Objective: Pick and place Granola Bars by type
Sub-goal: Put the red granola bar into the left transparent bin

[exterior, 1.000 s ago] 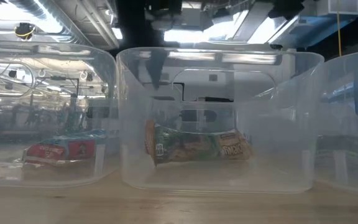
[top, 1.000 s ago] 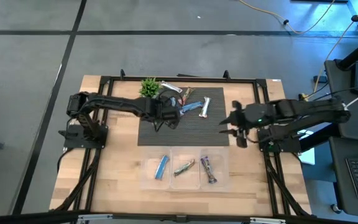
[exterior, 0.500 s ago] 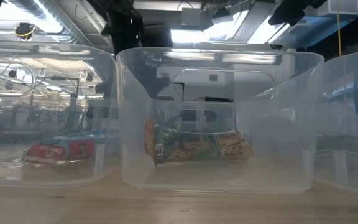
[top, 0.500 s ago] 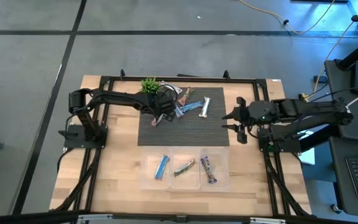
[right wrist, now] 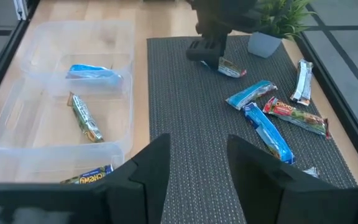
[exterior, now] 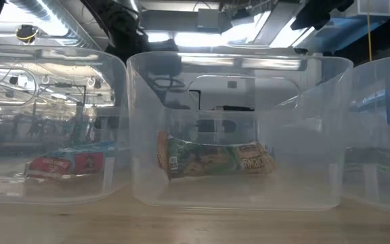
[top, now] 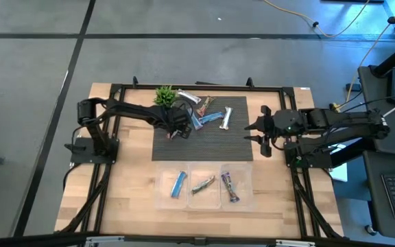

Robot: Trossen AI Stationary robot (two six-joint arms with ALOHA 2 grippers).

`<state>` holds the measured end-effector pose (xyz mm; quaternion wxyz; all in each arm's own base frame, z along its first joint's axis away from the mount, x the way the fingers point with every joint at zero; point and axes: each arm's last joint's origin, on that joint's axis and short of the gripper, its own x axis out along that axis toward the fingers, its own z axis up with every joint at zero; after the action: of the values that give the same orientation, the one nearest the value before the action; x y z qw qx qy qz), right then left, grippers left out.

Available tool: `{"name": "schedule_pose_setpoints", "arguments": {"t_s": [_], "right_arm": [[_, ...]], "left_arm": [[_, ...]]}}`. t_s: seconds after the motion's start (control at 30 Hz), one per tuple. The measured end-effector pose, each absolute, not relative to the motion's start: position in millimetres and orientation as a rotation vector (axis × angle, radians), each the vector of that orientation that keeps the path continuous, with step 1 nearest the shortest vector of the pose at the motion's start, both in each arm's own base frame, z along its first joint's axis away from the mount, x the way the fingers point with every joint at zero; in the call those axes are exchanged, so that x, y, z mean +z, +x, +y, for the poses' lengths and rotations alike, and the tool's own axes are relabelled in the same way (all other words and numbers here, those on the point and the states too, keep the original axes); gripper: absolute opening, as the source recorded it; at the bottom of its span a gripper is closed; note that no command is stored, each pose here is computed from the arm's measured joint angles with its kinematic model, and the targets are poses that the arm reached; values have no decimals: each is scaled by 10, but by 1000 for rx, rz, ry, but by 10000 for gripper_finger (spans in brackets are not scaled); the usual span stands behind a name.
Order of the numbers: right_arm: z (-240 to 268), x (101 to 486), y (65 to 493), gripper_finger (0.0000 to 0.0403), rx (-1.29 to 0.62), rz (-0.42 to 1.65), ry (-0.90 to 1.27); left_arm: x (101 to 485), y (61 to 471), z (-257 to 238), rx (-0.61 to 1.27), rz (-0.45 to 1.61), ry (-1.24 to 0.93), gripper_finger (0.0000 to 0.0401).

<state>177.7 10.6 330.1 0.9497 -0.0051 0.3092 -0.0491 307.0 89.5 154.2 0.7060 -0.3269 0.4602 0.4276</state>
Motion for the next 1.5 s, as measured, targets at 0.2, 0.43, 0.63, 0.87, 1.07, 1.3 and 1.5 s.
{"name": "schedule_pose_setpoints", "arguments": {"t_s": [0.2,0.43,0.63,0.87,1.07,1.3,1.5], "right_arm": [[106,3300,1776,162,-99,631,-13],[106,3298,1775,162,-98,634,-16],[106,3297,1774,162,-98,634,-16],[106,3297,1774,162,-99,635,-14],[46,3236,1849,162,-171,673,11],[-131,3133,1970,162,-276,734,26],[-277,3060,2027,162,-331,785,17]], "left_arm": [[1417,3109,906,956,1040,-723,237],[1399,3108,906,959,1049,-721,183],[1399,3108,906,972,1039,-740,119],[1415,3108,897,949,1045,-766,73],[1714,3153,874,871,981,-814,71],[2367,3146,623,703,808,-847,67],[2773,3025,10,518,724,-877,66]]}}
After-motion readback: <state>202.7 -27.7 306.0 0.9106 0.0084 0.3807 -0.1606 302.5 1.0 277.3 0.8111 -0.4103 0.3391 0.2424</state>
